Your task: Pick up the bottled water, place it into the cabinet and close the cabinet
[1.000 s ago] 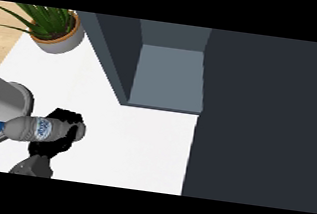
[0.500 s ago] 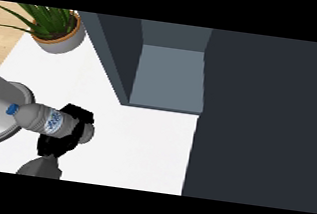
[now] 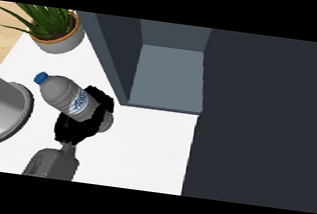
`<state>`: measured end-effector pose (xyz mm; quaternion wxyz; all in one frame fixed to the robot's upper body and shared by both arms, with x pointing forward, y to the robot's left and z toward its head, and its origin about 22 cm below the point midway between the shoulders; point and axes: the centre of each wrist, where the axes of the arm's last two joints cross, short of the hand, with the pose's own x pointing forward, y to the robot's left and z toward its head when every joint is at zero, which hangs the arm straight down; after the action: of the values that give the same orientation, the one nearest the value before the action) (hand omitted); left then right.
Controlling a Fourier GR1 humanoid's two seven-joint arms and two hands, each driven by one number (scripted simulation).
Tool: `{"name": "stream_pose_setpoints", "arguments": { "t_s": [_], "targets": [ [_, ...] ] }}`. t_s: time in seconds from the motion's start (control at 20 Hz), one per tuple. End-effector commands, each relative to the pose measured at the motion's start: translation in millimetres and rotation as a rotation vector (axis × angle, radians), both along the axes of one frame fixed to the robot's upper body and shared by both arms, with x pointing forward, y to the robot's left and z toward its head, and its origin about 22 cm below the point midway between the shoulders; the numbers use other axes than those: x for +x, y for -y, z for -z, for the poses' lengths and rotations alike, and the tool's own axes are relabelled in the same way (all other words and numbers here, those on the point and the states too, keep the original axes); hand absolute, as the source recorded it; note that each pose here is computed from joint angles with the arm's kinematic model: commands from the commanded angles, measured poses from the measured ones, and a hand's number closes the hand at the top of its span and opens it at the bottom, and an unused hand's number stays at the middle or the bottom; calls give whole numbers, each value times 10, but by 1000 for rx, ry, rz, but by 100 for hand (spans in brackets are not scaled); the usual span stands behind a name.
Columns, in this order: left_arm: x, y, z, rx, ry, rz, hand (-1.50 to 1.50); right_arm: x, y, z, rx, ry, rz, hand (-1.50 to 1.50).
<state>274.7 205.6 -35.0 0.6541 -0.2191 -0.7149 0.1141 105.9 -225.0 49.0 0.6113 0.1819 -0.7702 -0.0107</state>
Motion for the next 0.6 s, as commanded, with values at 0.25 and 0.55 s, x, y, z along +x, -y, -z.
{"name": "stream_pose_setpoints", "arguments": {
  "t_s": [0.25,0.55],
  "targets": [
    [384,664,-565,72,30,3,150,23,-38,16,5,7,11,-150],
    [643,928,-744,201,75,-29,150,-30,117,74,13,0,-18,-150]
  ]
}}
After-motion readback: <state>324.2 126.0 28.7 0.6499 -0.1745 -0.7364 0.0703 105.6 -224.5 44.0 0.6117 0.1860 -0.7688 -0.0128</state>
